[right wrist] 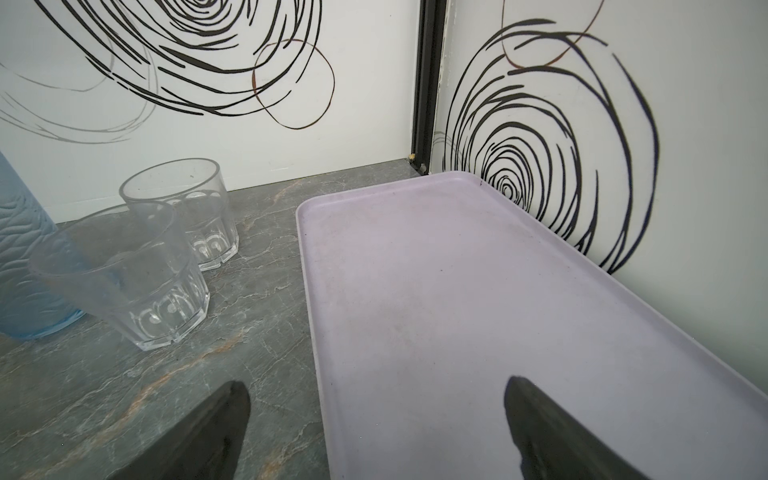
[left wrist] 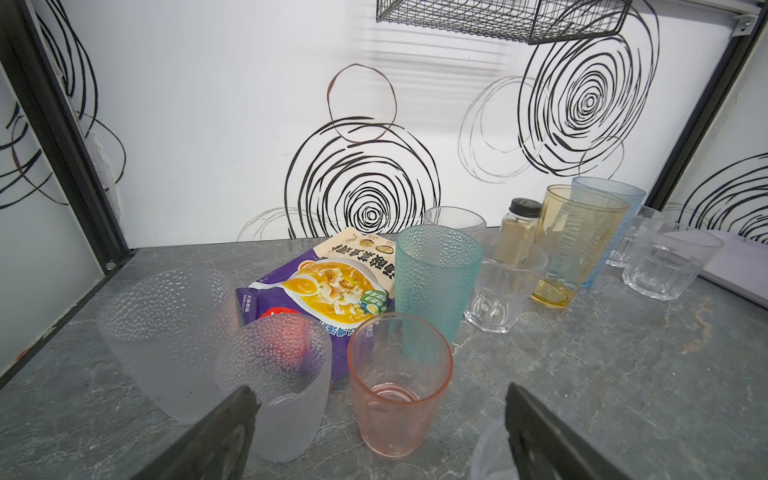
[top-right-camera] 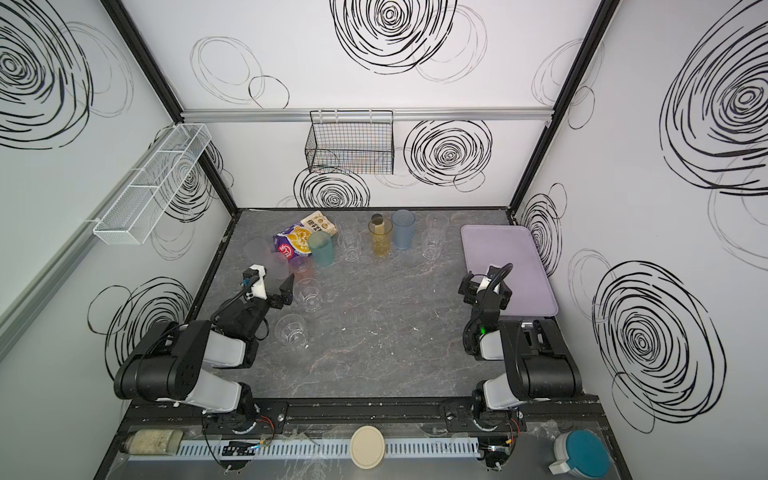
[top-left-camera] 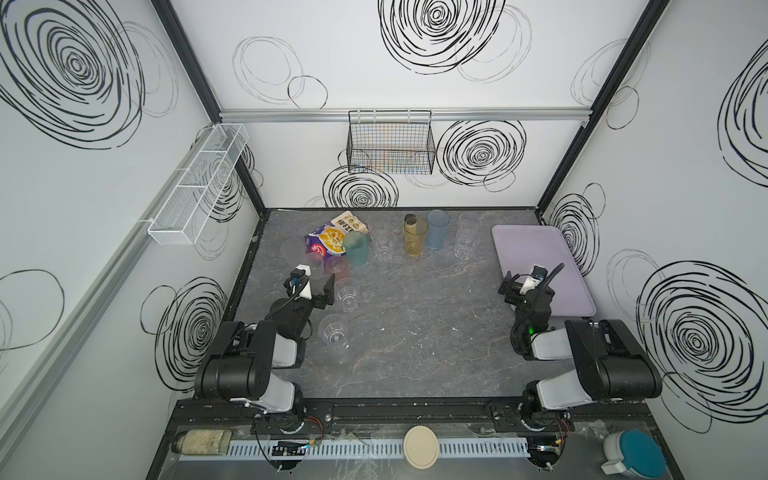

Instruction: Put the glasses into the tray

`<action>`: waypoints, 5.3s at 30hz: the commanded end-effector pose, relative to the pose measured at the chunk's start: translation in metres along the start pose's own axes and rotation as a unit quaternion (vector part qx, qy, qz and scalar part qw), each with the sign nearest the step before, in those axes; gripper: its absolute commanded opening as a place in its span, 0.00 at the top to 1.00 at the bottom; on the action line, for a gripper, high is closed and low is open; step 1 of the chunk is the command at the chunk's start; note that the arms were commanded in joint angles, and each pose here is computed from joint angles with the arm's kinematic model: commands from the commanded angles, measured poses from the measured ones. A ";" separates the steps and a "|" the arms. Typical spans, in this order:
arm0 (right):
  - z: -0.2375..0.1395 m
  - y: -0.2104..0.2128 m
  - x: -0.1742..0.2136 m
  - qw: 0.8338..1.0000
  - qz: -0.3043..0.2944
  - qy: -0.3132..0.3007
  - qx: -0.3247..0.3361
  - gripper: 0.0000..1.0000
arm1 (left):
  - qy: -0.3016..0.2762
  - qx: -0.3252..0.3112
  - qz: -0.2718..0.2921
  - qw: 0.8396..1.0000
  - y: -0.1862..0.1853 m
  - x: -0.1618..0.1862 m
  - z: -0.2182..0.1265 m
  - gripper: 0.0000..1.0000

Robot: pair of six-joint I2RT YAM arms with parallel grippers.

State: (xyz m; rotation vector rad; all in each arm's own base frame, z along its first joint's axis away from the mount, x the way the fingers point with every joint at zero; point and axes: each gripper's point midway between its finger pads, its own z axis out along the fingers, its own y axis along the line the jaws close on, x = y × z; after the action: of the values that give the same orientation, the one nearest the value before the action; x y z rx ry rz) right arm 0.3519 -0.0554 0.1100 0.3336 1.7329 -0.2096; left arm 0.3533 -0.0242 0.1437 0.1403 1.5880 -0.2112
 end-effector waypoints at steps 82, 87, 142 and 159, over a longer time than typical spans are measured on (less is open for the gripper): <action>-0.048 0.063 -0.091 0.963 0.229 0.083 -0.112 0.18 | -0.106 -0.198 -0.195 0.955 0.008 -0.156 -0.041 0.04; -0.034 0.058 -0.056 0.962 0.199 0.167 -0.081 0.05 | -0.011 -0.148 -0.296 0.944 -0.001 -0.136 -0.012 0.04; -0.103 0.168 0.081 0.859 0.204 0.438 -0.169 0.25 | 0.114 0.069 -0.082 0.988 -0.203 -0.095 -0.016 0.09; -0.112 0.126 0.097 0.876 -0.050 0.466 -0.112 0.57 | 0.114 0.062 -0.013 0.991 -0.229 -0.070 -0.036 0.00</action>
State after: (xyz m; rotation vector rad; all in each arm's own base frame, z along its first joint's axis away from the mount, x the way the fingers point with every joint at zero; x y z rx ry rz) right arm 0.2825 0.1045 0.0473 0.2582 2.6585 0.1704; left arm 0.2650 -0.2395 0.2179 0.2867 1.8484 -0.3548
